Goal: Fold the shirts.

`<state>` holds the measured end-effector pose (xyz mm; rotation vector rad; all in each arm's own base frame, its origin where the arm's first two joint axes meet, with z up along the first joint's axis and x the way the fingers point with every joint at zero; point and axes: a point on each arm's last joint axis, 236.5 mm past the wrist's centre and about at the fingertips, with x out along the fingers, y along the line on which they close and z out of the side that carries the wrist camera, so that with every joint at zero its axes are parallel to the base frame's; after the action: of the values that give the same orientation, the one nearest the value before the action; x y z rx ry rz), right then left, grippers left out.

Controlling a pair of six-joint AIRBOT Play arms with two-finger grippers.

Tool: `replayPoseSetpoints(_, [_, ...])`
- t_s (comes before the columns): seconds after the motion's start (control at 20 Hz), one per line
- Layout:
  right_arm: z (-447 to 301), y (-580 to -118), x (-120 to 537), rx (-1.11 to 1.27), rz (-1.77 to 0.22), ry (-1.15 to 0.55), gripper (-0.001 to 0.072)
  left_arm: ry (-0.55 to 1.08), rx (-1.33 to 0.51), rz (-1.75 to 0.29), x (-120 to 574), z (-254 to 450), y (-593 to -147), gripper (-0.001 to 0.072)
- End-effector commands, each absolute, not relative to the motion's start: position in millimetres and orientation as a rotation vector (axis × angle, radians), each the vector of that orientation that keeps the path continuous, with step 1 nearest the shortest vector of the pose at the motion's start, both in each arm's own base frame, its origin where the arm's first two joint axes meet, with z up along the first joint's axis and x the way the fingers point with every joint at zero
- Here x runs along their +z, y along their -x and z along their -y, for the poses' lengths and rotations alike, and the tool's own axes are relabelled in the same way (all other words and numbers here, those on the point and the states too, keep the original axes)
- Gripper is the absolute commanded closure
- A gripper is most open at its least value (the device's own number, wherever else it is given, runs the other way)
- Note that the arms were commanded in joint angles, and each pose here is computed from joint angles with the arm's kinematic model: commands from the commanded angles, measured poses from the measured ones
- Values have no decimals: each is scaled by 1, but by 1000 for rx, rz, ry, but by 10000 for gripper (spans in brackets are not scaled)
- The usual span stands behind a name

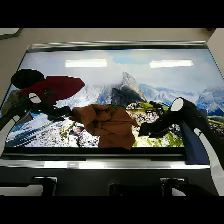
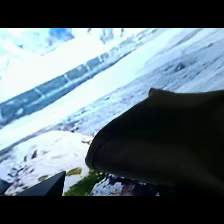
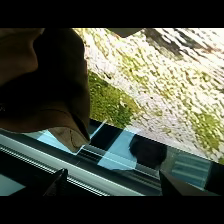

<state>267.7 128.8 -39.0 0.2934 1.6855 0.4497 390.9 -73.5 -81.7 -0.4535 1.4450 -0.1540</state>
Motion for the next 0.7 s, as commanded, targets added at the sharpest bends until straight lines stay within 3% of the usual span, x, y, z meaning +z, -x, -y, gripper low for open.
replayPoseSetpoints(0.0, [-129, -269, -42, 447, -1673, -283, 19, 520, -202, -1395, -88, 90, -407, 28])
replayPoseSetpoints(0.15, [-129, -269, -50, 433, -1670, -292, 19, 504, -212, -1382, -95, 99, -411, 32])
replayPoseSetpoints(0.2, [-129, -266, -53, 432, -1679, -301, 18, 499, -210, -1368, -96, 101, -415, 69])
replayPoseSetpoints(0.25, [-131, -262, -56, 433, -1691, -314, 19, 495, -208, -1352, -96, 102, -419, 218])
replayPoseSetpoints(0.35, [-134, -257, -62, 436, -1709, -331, 19, 506, -189, -1325, -96, 102, -425, 450])
replayPoseSetpoints(0.4, [-137, -256, -65, 439, -1709, -322, 19, 507, -186, -1321, -96, 102, -426, 621])
replayPoseSetpoints(0.45, [-143, -255, -68, 448, -1706, -307, 19, 507, -187, -1322, -96, 102, -426, 684])
replayPoseSetpoints(0.65, [-173, -252, -88, 493, -1707, -243, 19, 500, -208, -1348, -90, 105, -418, 685])
